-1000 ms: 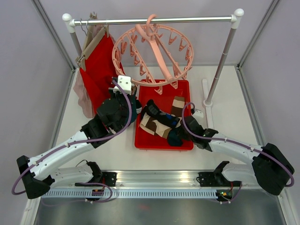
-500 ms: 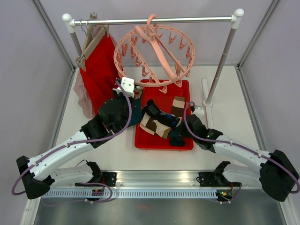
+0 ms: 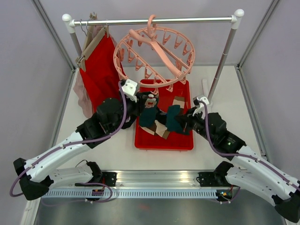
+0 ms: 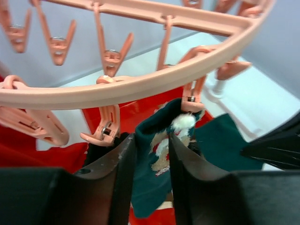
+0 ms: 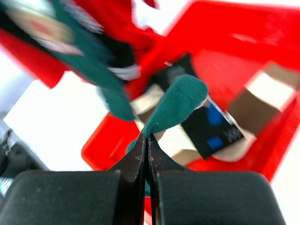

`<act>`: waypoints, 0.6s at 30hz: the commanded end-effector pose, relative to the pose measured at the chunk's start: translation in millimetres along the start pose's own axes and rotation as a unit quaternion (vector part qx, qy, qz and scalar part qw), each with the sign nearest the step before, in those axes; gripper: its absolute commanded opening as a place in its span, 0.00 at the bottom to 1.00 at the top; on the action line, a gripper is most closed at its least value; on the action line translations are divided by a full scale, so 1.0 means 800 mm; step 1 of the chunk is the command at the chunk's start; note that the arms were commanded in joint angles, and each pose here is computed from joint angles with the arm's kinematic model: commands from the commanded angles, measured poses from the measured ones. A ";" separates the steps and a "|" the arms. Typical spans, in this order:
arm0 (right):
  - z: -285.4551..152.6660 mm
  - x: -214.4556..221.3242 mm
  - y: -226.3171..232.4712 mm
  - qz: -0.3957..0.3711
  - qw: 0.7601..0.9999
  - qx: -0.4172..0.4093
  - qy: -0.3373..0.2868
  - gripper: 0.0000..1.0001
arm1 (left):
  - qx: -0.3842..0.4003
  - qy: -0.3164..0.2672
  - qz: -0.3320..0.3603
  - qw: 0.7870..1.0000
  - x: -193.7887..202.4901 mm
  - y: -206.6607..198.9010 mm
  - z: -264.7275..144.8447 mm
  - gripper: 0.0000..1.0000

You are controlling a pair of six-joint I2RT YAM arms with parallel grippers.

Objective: Clip the socks to the hanger
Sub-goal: Pick up the sock from the bin.

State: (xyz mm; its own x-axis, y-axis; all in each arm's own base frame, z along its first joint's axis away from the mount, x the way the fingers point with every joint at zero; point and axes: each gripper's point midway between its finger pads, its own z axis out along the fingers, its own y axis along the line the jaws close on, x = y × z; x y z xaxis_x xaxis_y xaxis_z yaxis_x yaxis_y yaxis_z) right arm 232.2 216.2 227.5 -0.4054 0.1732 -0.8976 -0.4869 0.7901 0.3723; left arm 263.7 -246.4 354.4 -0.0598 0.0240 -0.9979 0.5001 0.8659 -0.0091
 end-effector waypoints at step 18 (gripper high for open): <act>-0.145 -0.140 0.132 -0.121 0.947 -0.256 -0.154 0.00 | 0.276 -0.041 -0.132 0.951 -0.053 -0.108 -0.075 0.58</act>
State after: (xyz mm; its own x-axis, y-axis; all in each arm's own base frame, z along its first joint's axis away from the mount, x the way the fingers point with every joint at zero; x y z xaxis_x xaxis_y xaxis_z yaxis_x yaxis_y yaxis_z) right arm 156.0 215.2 360.7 -0.1008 0.2057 -0.9734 -0.8341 0.5159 0.1954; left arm 185.2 -278.0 395.6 -0.1318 -0.1611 -0.9781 0.8131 0.5469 -0.1996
